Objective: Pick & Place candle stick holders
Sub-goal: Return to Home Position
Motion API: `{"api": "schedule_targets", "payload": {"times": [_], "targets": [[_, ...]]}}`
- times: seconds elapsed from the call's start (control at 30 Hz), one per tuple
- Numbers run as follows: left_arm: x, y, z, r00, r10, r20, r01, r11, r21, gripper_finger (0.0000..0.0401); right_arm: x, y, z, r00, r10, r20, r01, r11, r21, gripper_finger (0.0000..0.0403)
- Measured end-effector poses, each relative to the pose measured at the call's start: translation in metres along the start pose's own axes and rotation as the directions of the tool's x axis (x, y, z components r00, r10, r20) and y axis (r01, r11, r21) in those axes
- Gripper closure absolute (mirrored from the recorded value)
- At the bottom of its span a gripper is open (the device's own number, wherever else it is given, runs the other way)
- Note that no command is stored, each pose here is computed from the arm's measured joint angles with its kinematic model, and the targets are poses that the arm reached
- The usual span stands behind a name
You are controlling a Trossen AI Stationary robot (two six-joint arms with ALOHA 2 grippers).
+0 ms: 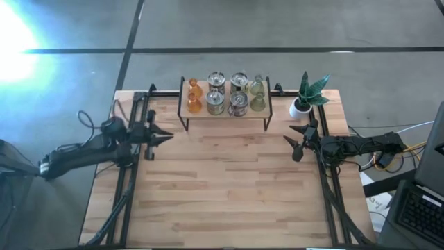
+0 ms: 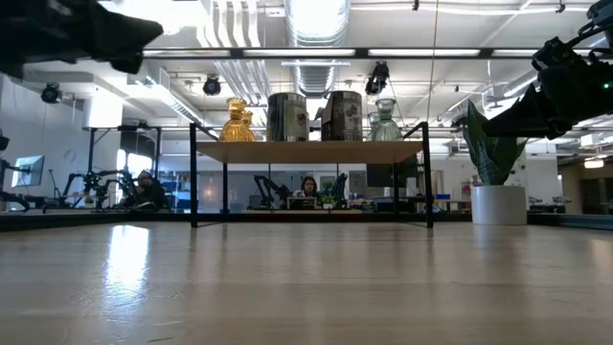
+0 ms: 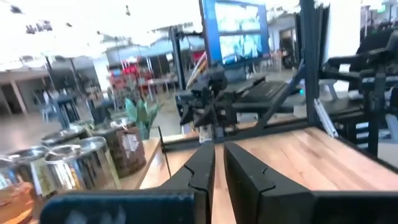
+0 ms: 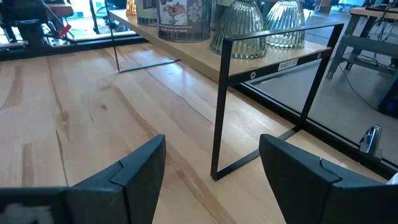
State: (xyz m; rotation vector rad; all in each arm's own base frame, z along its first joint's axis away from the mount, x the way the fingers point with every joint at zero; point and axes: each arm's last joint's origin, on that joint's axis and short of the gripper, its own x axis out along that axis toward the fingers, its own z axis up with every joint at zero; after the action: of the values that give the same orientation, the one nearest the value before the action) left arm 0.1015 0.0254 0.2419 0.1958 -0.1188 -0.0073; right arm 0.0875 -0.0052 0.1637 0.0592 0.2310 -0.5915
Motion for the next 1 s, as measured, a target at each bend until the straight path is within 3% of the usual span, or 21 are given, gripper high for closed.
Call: {"api": "schedule_targets", "payload": {"times": [0.23, 0.57, 0.83, 1.0], "targets": [[-0.022, -0.011, -0.025, 0.998, 0.057, -0.005, -0.057, 0.998, 0.005, 0.0362, 0.000, 0.000, 0.000, 1.000, 0.000, 0.000, 0.000, 1.000, 0.000, 0.0152], [-0.014, -0.024, -0.068, 0.991, 0.093, -0.100, -0.086, 0.994, 0.074, 0.0362, 0.000, 0.000, 0.000, 1.000, 0.000, -0.001, 0.000, 1.000, -0.001, 0.0152], [-0.013, -0.031, -0.068, 0.987, 0.109, -0.119, -0.086, 0.980, 0.182, 0.0362, 0.000, 0.000, 0.000, 1.000, 0.000, -0.001, 0.000, 1.000, 0.000, 0.0152], [-0.013, -0.033, -0.067, 0.990, 0.088, -0.109, -0.075, 0.991, 0.115, 0.0362, 0.000, 0.000, 0.000, 1.000, 0.000, 0.000, 0.000, 1.000, 0.000, 0.0152]]}}
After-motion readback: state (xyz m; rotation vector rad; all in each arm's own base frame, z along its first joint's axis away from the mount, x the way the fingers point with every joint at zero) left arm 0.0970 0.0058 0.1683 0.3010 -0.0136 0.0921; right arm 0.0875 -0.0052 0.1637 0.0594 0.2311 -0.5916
